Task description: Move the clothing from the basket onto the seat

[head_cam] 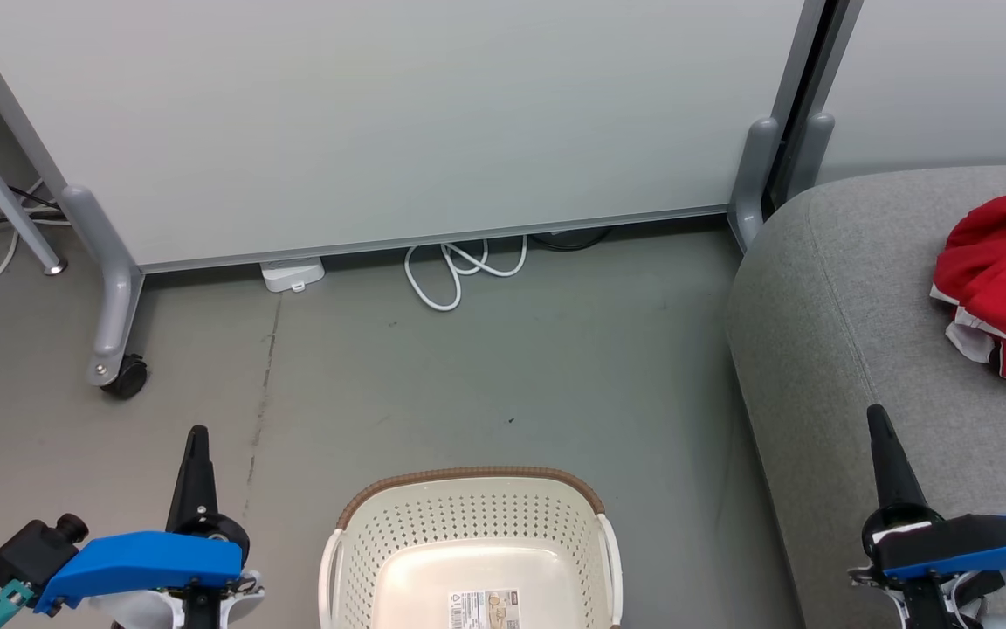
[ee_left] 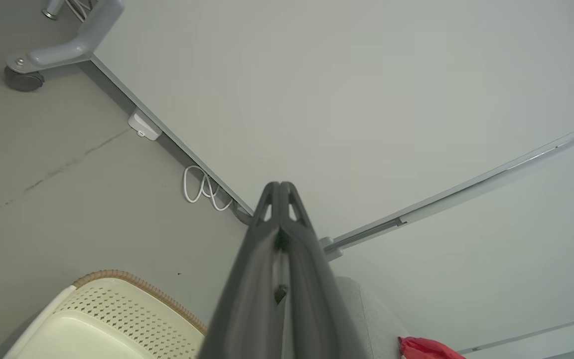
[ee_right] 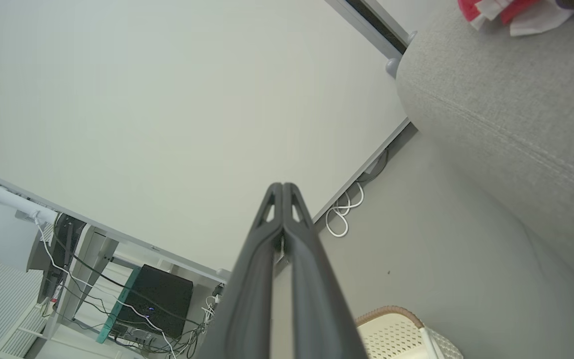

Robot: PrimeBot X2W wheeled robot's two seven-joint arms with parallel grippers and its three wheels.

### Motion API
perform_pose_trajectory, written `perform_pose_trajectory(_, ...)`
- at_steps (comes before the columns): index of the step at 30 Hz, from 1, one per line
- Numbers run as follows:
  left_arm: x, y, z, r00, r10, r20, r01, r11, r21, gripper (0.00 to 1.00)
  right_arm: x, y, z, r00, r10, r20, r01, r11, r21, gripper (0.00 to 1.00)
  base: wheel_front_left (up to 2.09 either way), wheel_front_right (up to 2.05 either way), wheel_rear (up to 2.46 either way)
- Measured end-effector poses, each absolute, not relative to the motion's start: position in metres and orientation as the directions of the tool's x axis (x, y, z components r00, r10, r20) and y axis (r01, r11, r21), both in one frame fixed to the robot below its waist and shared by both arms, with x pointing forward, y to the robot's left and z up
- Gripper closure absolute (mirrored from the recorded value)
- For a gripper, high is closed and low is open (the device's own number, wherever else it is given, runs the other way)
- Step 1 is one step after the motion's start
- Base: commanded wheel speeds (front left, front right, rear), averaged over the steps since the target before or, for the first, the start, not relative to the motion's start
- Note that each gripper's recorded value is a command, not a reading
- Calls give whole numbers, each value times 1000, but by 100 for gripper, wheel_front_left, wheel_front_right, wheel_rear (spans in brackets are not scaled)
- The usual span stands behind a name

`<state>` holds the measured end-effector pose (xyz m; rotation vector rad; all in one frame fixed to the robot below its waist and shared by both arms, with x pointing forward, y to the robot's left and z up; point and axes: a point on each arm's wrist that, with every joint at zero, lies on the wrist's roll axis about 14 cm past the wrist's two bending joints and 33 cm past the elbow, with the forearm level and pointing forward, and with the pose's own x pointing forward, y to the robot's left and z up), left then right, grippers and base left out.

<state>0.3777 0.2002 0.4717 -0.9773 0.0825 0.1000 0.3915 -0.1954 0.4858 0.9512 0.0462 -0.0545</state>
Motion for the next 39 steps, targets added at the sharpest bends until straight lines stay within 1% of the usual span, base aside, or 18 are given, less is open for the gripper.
perform_pose_trajectory(18, 381, 201, 479, 994, 38, -101, -107, 389, -915, 100, 390, -197, 488, 998, -22, -66, 69, 410, 909, 100, 0, 0, 0)
perform_pose_trajectory(39, 383, 200, 488, 997, 17, -71, -74, 213, -974, 100, 389, -198, 493, 999, -10, -52, 53, 227, 973, 100, 0, 0, 0)
